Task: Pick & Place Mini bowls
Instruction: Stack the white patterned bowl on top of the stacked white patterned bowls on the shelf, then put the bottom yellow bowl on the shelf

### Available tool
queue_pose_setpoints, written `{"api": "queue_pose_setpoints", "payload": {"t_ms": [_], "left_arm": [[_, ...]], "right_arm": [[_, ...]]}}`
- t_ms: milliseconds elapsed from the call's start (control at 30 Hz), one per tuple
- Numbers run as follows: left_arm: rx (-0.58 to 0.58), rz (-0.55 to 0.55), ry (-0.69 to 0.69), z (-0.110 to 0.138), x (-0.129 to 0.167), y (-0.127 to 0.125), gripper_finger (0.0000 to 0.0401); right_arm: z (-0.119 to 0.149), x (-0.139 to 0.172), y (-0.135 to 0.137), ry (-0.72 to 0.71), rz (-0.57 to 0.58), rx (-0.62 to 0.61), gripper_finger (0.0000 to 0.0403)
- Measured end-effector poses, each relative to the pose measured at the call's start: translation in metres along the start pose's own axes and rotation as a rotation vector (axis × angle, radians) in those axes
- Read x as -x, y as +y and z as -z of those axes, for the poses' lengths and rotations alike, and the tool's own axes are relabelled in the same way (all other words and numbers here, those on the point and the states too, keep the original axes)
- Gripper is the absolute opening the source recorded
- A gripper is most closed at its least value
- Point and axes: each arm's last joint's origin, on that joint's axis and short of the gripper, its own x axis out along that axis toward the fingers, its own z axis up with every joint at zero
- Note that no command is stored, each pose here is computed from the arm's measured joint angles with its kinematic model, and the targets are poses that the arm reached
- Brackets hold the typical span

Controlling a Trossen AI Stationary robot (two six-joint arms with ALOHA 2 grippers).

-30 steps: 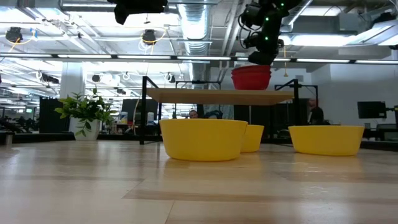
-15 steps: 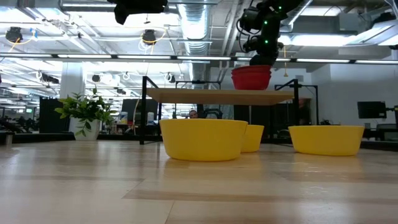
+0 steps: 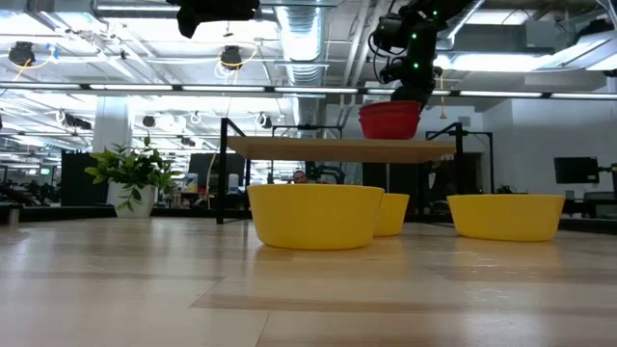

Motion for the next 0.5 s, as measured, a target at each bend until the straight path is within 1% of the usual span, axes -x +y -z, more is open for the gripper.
{"api": "queue_pose_setpoints", "payload": {"t_ms": [200,300,433,500], "left_arm": [[0.000,0.000,0.000,0.000,0.000,0.000,0.0104],[0.000,0.000,0.000,0.000,0.000,0.000,0.0104],[-0.006,0.000,0.000,0.000,0.000,0.000,0.0104],[-0.021,0.016,0.003,0.000,0.000,0.000,0.0104]], "right_arm": [[0.002,-0.002,0.002,0.029,-0.009,0.021,0.0000],[0.001,0.002,0.000,0.010,0.021,0.003,0.0000],[0.003,0.022,-0.010,-0.064,0.067,-0.049,0.0000],[0.006,0.036,-0.016,-0.116,0.075,-0.101,0.0000]]}}
